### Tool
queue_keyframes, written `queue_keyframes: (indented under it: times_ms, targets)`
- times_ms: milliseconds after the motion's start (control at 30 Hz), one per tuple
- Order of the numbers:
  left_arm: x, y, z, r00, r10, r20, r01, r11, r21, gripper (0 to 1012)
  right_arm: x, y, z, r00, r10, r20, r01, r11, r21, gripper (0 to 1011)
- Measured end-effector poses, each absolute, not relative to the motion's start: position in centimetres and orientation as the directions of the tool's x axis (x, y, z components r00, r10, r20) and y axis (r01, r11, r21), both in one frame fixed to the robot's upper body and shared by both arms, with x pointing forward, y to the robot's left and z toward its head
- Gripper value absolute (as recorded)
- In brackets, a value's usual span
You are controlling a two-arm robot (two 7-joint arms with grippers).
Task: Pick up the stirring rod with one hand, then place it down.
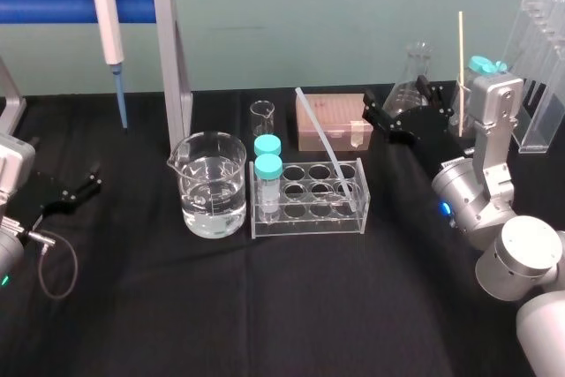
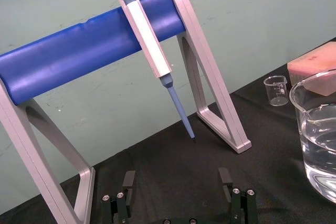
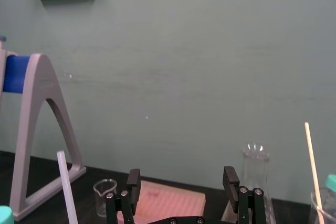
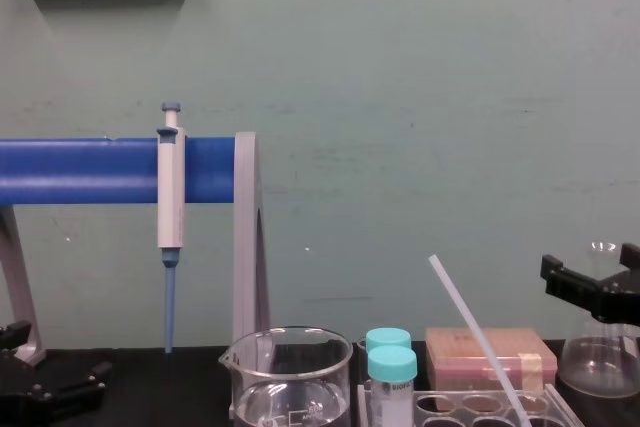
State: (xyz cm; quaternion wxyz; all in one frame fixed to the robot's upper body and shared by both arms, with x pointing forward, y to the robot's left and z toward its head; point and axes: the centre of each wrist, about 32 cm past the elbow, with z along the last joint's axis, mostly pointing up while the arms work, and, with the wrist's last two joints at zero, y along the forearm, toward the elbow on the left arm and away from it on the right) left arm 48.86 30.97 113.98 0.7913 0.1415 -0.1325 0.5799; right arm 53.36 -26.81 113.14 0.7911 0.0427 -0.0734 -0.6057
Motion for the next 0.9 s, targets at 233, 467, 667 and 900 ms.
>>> queue_keyframes:
  times_ms: [233,467,667,900]
  targets:
    - [48.86,30.97,113.98,0.292,0.880,0.374,-0.955,0.287,0.070,1000,53.40,-26.83,112.95,0.250,-0.966,0.061,0.960,0.256,0.117,1004]
    - [48.86,30.97,113.98,0.292,0.880,0.374,-0.955,0.287,0.070,1000,53.43,-26.82,112.95,0.251,-0.966,0.061,0.960,0.256,0.113,1004]
    - [48.86,30.96,113.98,0.292,0.880,0.374,-0.955,0.287,0.070,1000,53.42,-26.82,112.95,0.251,-0.966,0.061,0.960,0.256,0.117,1004]
    - [48.86,30.97,113.98,0.292,0.880,0.374,-0.955,0.287,0.070,1000,53.41,-26.81,112.96,0.250,-0.966,0.062,0.959,0.256,0.119,1004]
